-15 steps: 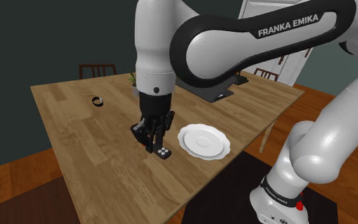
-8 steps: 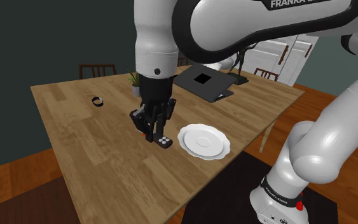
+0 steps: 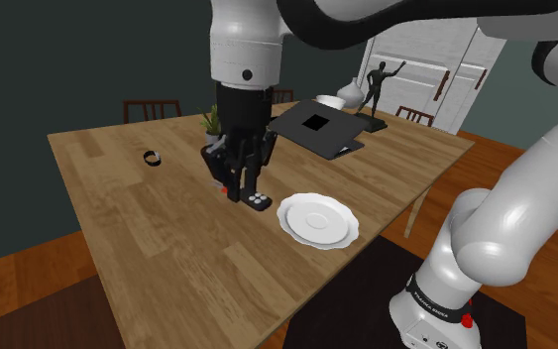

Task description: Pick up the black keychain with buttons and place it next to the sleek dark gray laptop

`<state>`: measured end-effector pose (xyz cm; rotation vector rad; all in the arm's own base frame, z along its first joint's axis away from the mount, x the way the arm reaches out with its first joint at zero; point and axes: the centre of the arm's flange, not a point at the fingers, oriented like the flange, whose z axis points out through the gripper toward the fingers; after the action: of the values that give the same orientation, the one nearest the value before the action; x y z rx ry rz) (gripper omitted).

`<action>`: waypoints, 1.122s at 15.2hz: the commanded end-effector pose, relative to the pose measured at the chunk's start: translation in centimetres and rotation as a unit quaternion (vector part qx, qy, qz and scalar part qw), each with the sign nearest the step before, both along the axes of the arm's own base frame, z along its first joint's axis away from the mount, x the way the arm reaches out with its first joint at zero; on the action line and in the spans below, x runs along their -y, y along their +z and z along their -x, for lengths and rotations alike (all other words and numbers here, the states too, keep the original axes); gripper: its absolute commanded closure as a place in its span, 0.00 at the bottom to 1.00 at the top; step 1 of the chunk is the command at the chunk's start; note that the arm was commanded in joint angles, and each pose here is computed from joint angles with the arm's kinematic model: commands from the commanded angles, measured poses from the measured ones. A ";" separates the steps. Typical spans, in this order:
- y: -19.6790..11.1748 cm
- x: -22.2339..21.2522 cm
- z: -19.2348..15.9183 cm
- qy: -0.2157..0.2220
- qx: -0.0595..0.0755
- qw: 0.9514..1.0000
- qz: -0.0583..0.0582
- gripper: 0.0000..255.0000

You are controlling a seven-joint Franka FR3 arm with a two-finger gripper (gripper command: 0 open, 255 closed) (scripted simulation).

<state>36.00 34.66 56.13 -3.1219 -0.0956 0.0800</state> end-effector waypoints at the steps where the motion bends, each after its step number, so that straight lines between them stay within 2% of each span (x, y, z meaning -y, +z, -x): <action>1: 1.1 0.0 0.0 0.000 0.000 1.000 0.000 1.00; 5: 2.7 0.0 0.0 0.000 0.000 1.000 0.000 1.00; 17: 2.7 14.0 -7.5 0.000 0.000 1.000 0.000 1.00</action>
<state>43.00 22.23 58.74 -3.1223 -0.0938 0.0804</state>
